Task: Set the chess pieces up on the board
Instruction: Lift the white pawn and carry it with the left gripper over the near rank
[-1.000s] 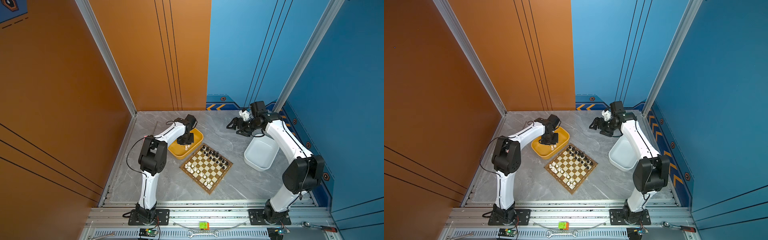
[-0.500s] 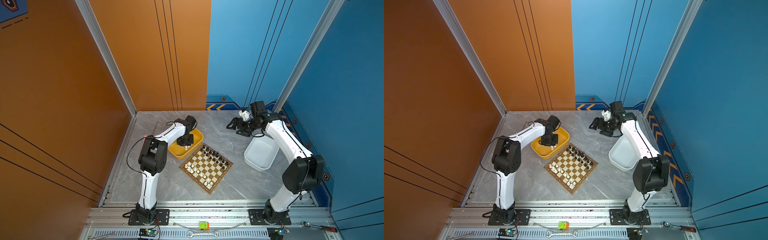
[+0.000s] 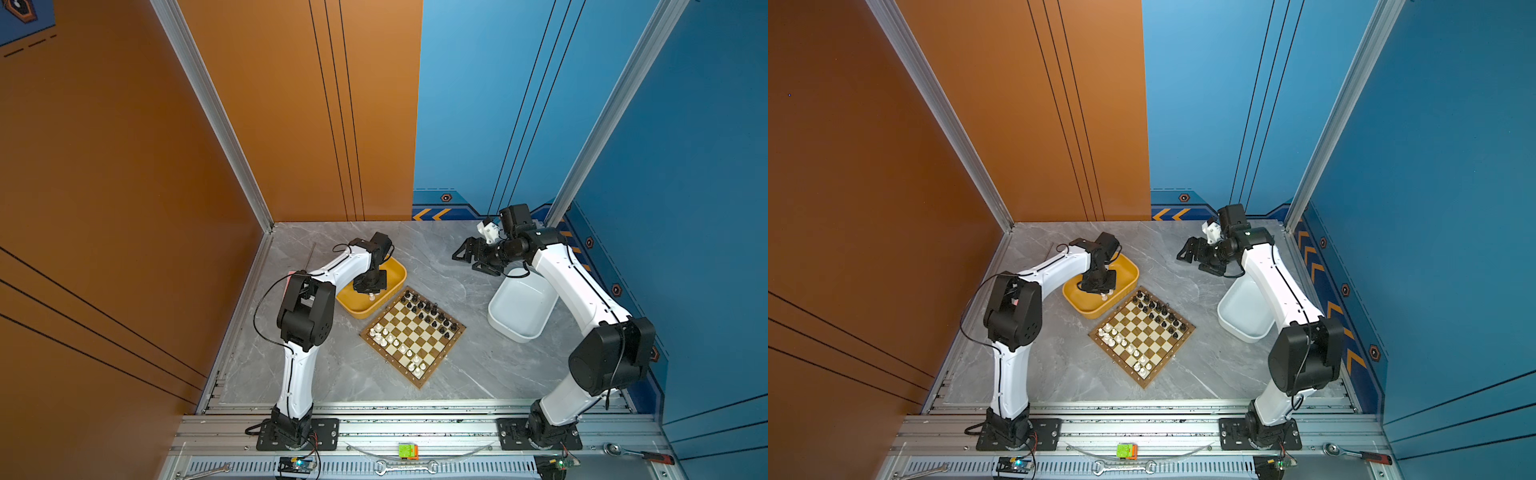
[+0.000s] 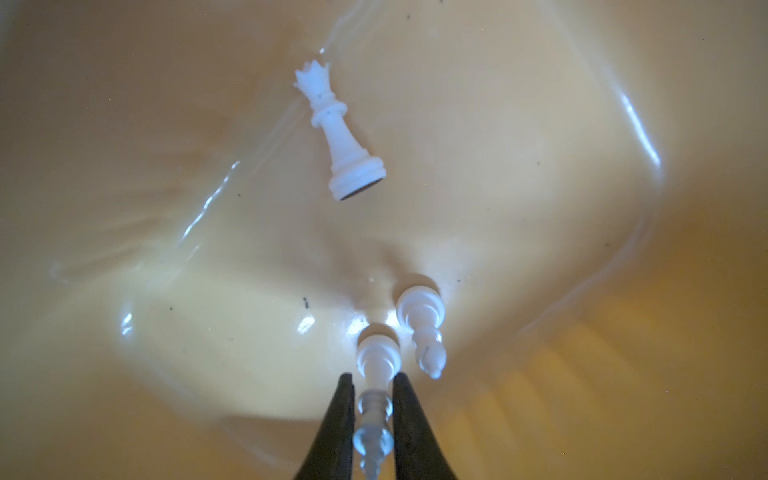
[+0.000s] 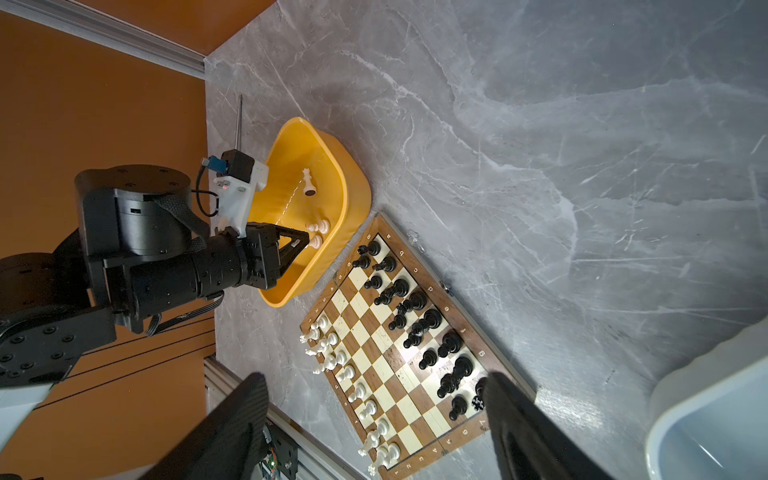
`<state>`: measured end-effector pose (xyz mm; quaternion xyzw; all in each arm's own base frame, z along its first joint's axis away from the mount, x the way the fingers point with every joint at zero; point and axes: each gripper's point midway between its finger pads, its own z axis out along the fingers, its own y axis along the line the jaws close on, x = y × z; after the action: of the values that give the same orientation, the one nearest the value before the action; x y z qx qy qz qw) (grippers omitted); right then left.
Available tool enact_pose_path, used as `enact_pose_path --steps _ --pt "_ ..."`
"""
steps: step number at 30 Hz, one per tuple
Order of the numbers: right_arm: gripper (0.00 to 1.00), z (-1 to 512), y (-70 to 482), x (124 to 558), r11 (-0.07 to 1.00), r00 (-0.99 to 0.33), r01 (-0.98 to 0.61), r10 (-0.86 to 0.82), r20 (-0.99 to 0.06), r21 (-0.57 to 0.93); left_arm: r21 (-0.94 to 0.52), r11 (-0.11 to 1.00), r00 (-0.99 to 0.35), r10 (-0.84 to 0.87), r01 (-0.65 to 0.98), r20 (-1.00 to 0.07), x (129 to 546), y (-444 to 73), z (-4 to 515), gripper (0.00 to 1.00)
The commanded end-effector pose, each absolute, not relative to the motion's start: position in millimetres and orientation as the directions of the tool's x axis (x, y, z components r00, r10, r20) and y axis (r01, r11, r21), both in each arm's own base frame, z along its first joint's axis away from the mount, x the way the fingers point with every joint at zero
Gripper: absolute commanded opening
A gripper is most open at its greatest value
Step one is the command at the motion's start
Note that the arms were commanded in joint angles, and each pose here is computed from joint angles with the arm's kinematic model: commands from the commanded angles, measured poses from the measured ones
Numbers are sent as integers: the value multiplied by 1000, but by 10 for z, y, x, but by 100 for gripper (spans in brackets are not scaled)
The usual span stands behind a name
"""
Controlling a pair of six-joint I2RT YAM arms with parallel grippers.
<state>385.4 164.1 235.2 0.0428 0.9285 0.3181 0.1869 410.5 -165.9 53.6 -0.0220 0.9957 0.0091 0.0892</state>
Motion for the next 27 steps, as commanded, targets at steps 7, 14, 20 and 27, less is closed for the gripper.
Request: enact_pose_path --steps 7,14,20,27 --pt "84 2413 1578 3642 809 -920 -17 218 -326 588 0 1000 -985 -17 -17 -173 4008 -1674 678 6" --pt "84 2479 1628 3525 809 -915 -31 214 -343 587 -44 999 -971 -14 -4 -238 3900 -1689 1185 8" --pt "84 2514 1670 3350 816 -911 -36 211 -355 577 -59 998 -959 14 32 -283 3621 -1711 1540 9" --pt "85 2426 1725 3004 844 -913 -50 178 -368 533 -82 993 -952 55 83 -301 3048 -1782 1687 10"
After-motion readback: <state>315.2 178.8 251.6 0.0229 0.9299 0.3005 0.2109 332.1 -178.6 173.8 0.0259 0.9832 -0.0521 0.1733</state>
